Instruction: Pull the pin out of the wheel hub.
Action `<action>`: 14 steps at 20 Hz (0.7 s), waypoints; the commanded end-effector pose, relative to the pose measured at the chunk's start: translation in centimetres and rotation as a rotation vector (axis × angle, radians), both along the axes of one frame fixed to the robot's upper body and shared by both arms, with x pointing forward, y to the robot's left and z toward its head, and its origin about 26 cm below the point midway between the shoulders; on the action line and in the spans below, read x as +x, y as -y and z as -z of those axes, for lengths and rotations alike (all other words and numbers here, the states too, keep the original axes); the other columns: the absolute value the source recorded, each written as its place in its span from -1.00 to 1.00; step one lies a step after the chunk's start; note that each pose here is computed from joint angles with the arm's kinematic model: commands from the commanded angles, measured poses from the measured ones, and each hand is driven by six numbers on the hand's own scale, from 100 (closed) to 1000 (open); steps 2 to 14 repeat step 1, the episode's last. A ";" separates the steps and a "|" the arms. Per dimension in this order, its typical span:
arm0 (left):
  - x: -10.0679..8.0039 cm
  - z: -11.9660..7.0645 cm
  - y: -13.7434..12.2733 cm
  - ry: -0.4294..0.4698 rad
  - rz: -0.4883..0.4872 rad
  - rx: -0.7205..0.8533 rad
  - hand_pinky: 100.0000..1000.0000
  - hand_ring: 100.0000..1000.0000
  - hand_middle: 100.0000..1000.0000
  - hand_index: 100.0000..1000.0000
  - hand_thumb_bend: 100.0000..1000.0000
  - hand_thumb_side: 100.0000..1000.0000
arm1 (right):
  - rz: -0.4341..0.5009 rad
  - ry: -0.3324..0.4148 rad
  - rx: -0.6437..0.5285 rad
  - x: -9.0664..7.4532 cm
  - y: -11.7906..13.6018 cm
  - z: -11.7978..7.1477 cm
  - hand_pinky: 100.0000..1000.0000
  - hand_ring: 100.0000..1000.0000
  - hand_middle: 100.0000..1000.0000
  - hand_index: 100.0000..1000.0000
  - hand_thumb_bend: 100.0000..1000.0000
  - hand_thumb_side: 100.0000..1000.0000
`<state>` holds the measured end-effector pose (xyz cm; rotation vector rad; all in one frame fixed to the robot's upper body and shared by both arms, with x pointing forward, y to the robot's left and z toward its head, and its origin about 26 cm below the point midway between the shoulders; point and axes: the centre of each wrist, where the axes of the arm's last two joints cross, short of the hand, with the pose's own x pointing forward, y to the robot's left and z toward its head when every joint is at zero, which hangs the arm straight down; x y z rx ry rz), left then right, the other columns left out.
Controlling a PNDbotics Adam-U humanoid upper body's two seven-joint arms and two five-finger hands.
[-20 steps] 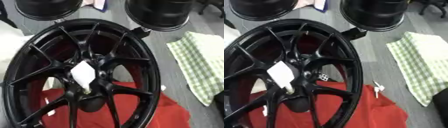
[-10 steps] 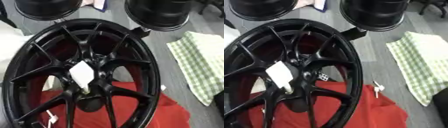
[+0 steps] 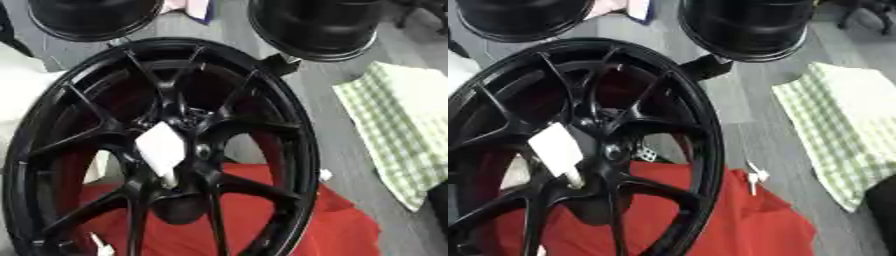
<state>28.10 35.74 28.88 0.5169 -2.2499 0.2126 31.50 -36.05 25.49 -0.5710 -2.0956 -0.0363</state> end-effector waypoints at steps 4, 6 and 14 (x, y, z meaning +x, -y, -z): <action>-0.1 -0.5 0.6 0.075 0.049 -0.011 0.29 0.17 0.20 0.35 -1.00 0.62 | 0.005 0.046 -0.033 -0.5 0.1 -1.6 0.58 0.29 0.18 0.29 -1.00 -0.03; -0.1 -0.5 0.6 0.075 0.049 -0.011 0.29 0.17 0.20 0.35 -1.00 0.62 | 0.005 0.046 -0.033 -0.5 0.1 -1.6 0.58 0.29 0.18 0.29 -1.00 -0.03; -0.1 -0.5 0.6 0.075 0.049 -0.011 0.29 0.17 0.20 0.35 -1.00 0.62 | 0.005 0.046 -0.033 -0.5 0.1 -1.6 0.58 0.29 0.18 0.29 -1.00 -0.03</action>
